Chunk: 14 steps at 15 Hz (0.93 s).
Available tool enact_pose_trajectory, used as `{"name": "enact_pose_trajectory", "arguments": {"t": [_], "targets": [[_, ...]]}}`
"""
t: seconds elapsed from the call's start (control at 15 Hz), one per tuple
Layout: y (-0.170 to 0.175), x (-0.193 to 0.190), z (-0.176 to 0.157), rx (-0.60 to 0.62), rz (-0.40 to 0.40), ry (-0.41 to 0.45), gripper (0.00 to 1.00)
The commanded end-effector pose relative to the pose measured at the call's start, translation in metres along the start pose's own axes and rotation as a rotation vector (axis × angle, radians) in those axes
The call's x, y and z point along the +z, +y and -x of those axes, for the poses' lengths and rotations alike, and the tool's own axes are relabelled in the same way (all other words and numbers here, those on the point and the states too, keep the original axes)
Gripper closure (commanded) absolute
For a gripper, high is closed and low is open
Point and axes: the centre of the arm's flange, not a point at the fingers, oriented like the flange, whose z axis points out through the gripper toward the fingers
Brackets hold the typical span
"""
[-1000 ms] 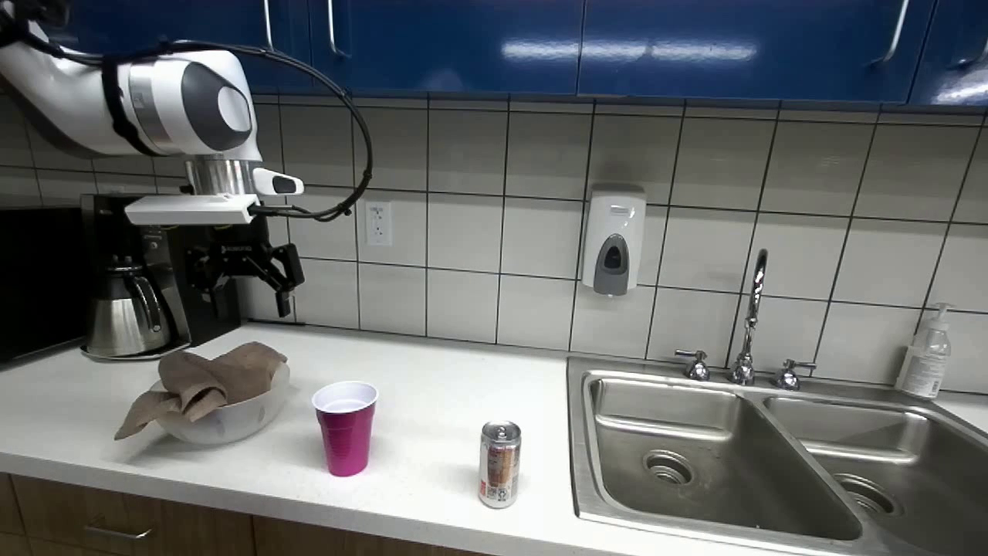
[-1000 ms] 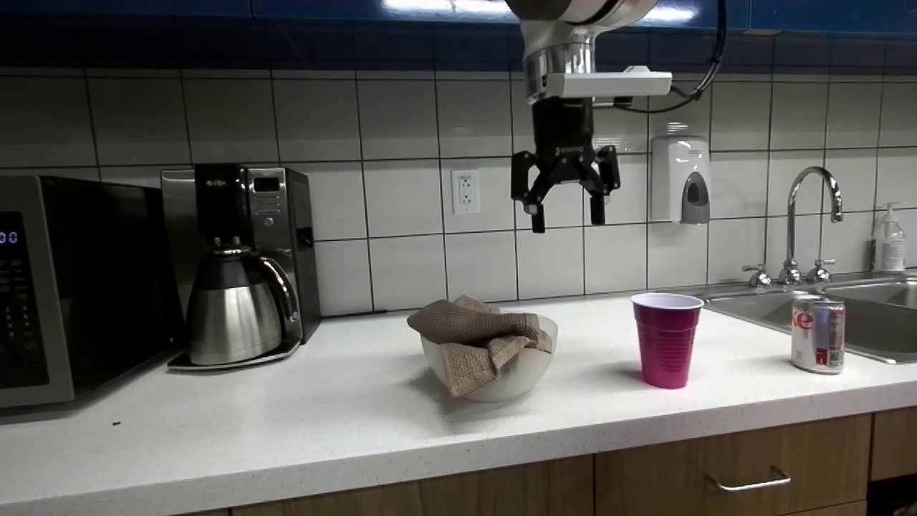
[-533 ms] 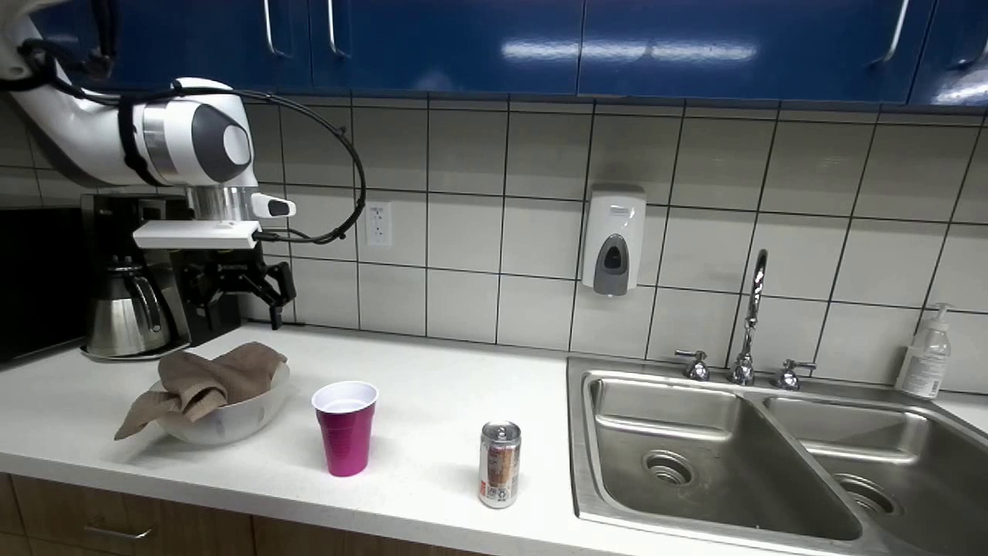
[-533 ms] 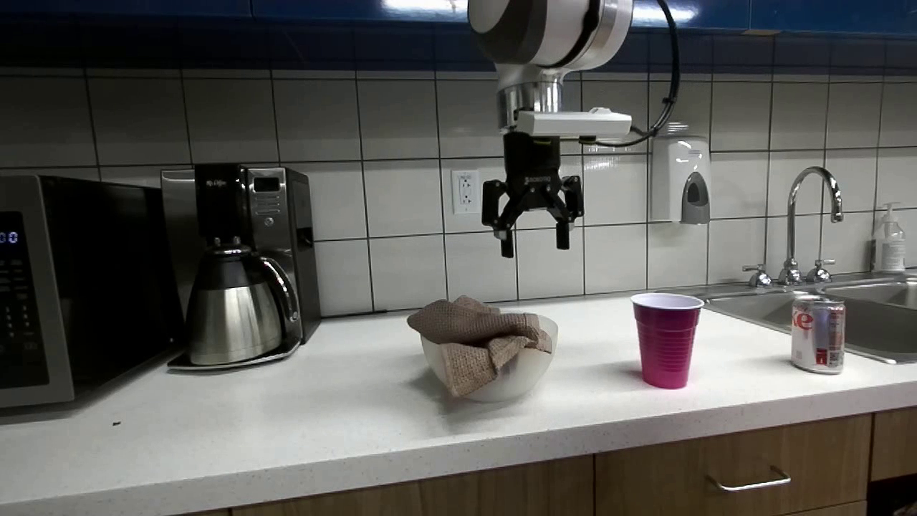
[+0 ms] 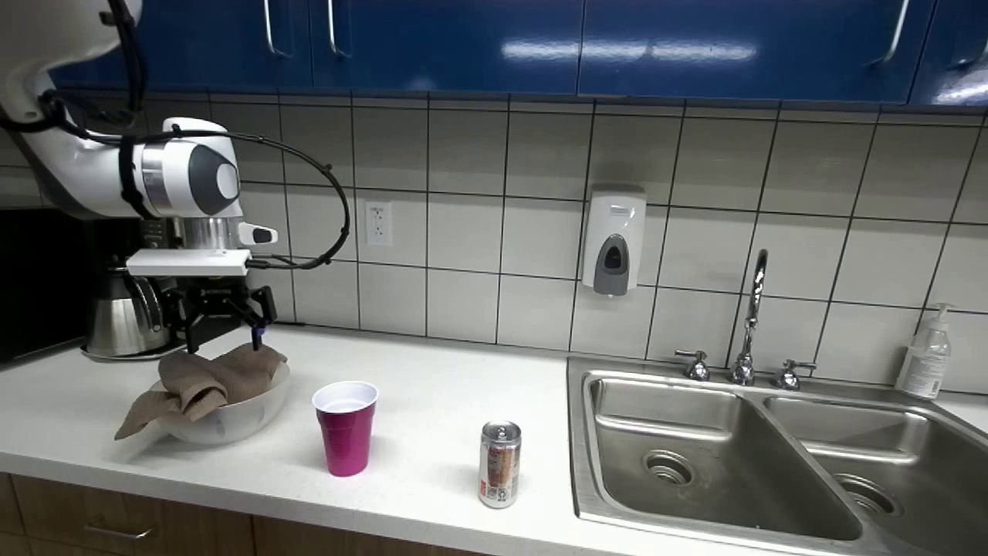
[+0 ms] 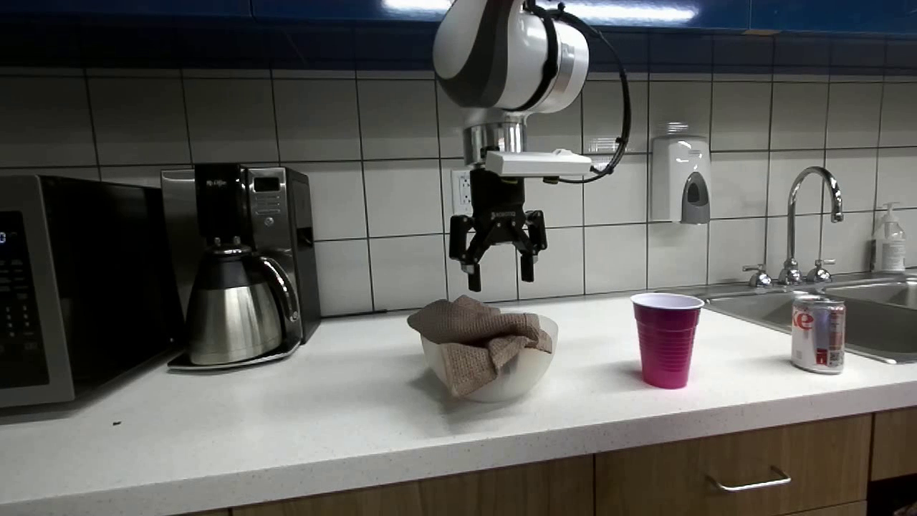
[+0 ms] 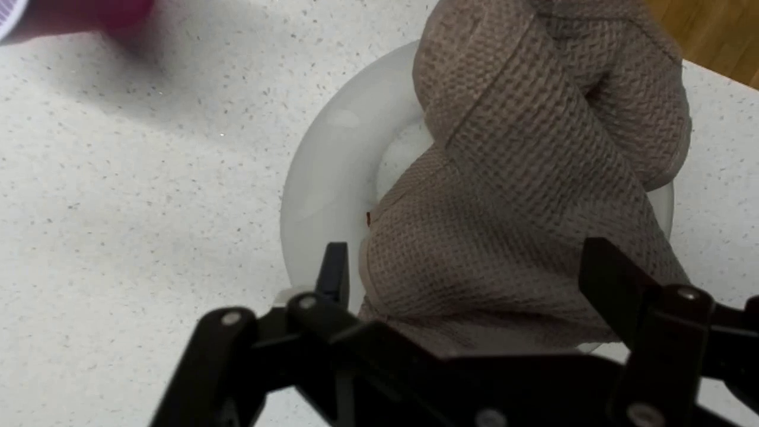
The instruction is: Remove the grey cloth from the clear bowl and put it on the table
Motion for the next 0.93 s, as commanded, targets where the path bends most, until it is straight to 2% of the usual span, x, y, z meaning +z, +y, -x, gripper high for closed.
{"name": "enact_pose_trajectory", "arguments": {"t": [0.0,0.87], "targets": [[-0.004,0.011,-0.017,-0.054,-0.019,-0.013,0.0],[-0.018,0.054,-0.023,-0.139,-0.104,-0.086,0.0]]}}
